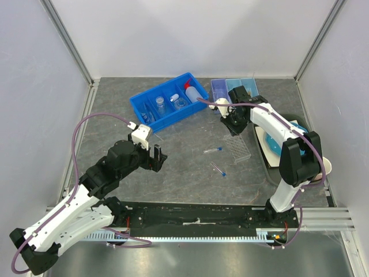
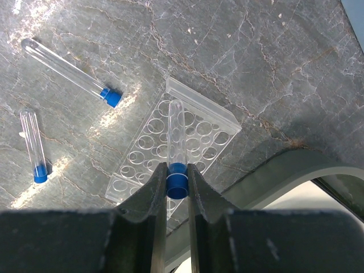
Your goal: Organize the chemistry lab equipment
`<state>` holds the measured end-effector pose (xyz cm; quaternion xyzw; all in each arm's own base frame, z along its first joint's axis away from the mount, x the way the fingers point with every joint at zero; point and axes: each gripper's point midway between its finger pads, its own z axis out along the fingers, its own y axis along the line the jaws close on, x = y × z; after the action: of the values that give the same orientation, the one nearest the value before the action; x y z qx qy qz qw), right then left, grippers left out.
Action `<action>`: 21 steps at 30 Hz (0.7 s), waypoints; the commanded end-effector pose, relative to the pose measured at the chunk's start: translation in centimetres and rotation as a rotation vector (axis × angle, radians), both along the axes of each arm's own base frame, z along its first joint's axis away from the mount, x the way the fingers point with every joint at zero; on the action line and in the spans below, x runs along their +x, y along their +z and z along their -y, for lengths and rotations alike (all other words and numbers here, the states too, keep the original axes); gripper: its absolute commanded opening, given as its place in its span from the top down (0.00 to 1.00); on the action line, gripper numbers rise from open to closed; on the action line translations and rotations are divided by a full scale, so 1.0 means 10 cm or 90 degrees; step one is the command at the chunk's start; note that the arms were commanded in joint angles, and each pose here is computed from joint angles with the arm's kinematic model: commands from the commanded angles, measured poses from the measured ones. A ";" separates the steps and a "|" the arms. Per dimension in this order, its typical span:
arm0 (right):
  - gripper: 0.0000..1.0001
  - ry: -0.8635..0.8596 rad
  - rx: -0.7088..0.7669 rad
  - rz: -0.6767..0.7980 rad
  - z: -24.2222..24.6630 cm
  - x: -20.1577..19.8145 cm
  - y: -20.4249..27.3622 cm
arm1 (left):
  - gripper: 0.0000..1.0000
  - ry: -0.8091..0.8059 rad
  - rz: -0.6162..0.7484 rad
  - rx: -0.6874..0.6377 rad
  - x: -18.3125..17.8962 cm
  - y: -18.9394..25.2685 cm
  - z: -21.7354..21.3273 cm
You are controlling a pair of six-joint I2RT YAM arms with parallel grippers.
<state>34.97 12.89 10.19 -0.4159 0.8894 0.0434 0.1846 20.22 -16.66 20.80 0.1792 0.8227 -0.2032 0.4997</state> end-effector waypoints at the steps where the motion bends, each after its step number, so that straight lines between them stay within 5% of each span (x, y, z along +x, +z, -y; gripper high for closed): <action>1: 0.83 0.004 0.012 -0.010 -0.05 -0.09 0.03 | 0.12 0.005 0.005 -0.007 0.01 0.05 0.00; 21: 0.80 0.010 0.002 -0.022 -0.07 -0.10 -0.05 | 0.12 0.002 0.003 -0.007 0.01 0.04 0.01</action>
<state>33.39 13.11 9.28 -0.4167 0.8919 0.0584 0.1656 20.21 -16.66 20.78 0.1794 0.8230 -0.2031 0.4992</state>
